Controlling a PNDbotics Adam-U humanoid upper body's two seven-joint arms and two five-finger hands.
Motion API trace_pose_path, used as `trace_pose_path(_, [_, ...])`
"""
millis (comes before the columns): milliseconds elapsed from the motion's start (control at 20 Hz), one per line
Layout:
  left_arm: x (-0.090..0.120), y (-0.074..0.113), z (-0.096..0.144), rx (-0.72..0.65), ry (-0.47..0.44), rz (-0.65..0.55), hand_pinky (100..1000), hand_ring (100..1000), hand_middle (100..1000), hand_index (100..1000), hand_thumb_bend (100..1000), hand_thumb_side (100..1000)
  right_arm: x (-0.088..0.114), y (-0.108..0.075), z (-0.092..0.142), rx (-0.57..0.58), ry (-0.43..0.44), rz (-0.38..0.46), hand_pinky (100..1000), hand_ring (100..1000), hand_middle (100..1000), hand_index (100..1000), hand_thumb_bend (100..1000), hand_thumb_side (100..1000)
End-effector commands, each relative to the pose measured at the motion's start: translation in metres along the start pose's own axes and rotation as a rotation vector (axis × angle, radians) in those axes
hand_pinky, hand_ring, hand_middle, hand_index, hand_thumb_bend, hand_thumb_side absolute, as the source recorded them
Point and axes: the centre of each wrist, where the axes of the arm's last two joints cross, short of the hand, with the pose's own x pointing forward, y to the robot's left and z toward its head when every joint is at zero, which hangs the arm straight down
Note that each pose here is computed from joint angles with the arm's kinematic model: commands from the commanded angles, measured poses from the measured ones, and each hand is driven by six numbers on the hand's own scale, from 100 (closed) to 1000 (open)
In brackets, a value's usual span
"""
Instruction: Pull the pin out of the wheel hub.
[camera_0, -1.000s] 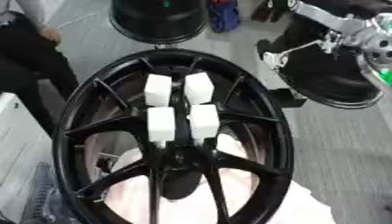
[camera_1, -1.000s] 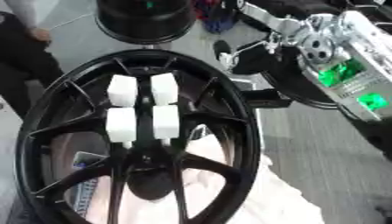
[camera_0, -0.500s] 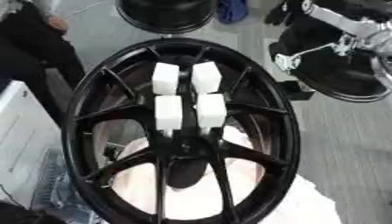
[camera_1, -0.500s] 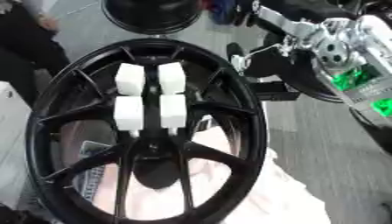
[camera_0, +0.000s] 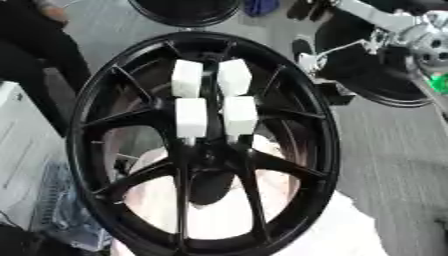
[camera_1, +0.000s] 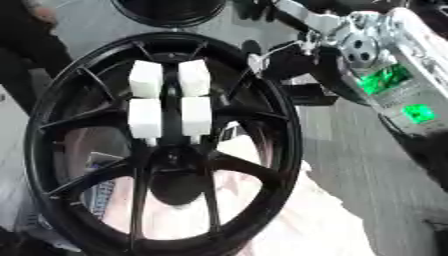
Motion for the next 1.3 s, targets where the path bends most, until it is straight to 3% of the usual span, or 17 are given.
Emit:
trace_pose_path(50, [0.006,0.001,-0.003,0.006,-0.020,0.003,795,588,666,786,196,389,0.006,-0.009,0.003,-0.001,-0.031,0.031,901,828,788,841,100,236])
trace_pose_path(600, [0.005,0.000,-0.001,0.013,-0.003,0.018,795,586,666,786,192,401,0.012,-0.015,0.001,0.072,-0.143,0.131,939,859,829,869,100,271])
trace_pose_path(1300, [0.006,-0.006,-0.001,-0.004,0.002,0.038,796,584,666,785,185,415,0.018,-0.019,0.000,0.118,-0.166,0.049,909,852,823,869,100,259])
